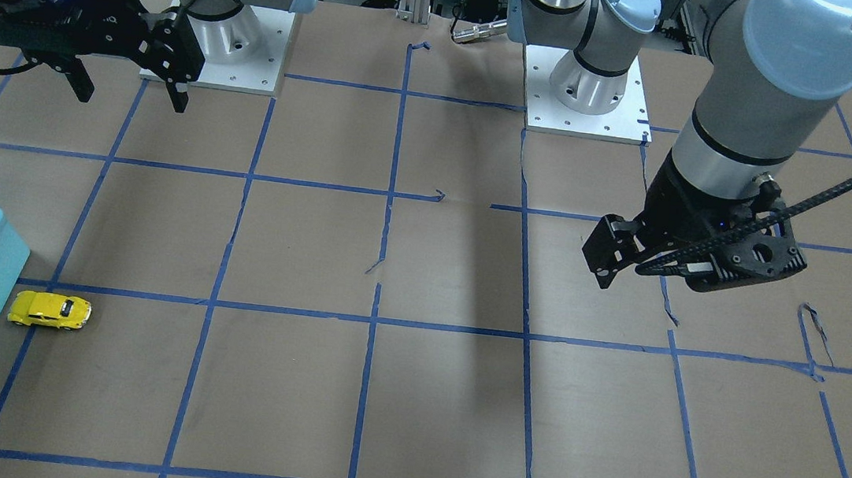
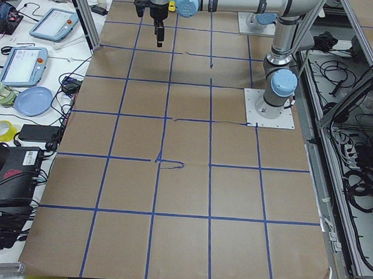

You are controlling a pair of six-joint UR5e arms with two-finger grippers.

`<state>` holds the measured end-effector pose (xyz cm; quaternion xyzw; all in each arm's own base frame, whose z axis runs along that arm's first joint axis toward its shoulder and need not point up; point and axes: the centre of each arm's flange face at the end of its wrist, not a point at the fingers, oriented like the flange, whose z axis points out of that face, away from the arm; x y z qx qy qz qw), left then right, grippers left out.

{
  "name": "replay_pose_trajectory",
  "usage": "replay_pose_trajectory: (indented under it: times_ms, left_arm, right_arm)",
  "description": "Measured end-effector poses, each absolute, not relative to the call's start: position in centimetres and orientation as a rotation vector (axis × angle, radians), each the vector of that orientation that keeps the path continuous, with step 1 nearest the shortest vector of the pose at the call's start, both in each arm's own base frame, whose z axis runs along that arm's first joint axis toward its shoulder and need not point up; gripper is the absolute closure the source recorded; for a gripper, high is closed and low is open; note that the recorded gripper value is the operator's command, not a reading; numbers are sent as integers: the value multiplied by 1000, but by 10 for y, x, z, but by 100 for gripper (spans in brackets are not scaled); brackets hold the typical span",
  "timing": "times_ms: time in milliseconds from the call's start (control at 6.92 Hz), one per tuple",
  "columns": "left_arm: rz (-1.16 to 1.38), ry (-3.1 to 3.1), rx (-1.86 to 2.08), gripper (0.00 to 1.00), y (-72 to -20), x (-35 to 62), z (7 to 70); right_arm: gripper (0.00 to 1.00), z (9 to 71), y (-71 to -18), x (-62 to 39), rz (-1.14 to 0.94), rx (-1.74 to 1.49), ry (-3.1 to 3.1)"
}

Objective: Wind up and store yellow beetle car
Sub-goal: 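Move the right gripper down toward the yellow car near the tray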

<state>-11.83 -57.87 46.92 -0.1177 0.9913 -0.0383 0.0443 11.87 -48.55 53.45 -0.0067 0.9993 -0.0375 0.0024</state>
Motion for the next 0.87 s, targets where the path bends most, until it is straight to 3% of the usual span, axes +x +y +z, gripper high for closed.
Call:
replay_pose_trajectory:
  times_ms: [289,867]
  left_arm:
    - [-114,3055,-235,0,-569,-127,474]
    - [-40,3141,113,0,-537,-129,494]
  right_arm:
    - [0,511,-501,119,-47,-168,3124]
    - [0,428,-581,61,-16,-906,2941]
